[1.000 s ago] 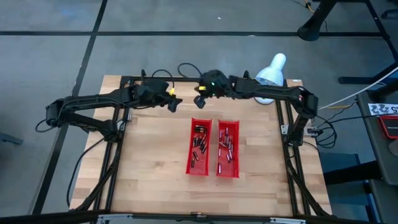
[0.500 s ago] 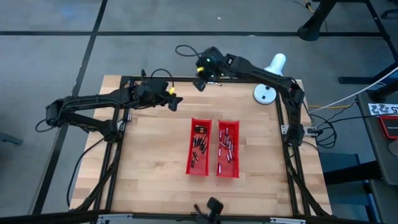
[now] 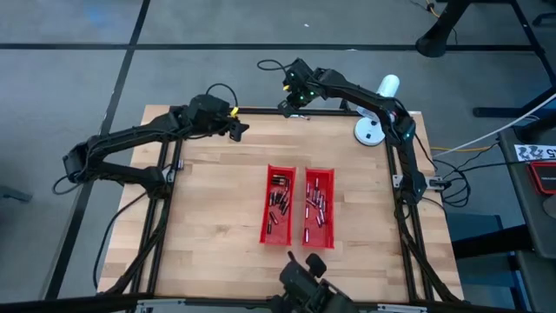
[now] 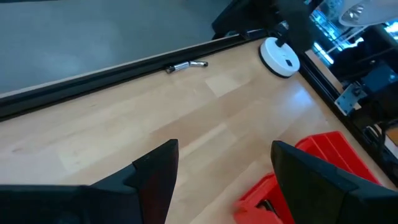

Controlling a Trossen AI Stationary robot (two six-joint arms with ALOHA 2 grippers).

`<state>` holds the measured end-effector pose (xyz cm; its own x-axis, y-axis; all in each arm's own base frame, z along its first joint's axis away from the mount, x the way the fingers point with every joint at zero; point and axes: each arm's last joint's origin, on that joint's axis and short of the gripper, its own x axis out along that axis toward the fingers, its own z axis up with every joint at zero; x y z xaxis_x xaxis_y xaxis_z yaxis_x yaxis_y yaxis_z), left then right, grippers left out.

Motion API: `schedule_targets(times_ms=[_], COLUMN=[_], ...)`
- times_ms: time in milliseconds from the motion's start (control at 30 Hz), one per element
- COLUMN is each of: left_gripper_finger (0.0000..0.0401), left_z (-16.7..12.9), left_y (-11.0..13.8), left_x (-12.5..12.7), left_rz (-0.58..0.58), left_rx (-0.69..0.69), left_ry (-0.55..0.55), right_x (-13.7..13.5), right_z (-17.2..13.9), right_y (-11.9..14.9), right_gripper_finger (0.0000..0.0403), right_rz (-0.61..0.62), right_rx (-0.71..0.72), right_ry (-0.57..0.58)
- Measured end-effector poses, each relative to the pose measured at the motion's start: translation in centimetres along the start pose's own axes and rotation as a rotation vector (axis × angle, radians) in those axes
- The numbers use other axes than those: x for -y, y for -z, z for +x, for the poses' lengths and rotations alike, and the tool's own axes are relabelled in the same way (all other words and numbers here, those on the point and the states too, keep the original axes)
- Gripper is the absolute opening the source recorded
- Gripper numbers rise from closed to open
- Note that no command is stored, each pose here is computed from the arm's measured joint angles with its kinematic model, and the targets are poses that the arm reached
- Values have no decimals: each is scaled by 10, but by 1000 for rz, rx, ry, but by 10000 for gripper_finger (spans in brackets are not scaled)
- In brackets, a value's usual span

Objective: Sort batteries
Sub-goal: Put the silver battery into the right red bin

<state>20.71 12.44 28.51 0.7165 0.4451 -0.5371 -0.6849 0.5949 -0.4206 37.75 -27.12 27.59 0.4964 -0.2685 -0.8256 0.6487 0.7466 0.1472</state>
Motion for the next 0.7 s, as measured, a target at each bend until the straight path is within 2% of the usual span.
schedule_targets(times_ms=[233,433,700], left_gripper_finger=[246,246,246], left_z=[0,0,0], left_y=[-5,-8,-8], left_x=[-8,-13,-15], left_rz=[13,5,21], left_rx=[-3,-16,-26], left_ry=[7,34,48], right_x=[23,43,49], right_z=[32,52,70], right_y=[4,12,24], right_gripper_finger=[0,0,6], right_rz=[99,183,100], right_rx=[-72,-196,-303], right_ry=[23,73,73])
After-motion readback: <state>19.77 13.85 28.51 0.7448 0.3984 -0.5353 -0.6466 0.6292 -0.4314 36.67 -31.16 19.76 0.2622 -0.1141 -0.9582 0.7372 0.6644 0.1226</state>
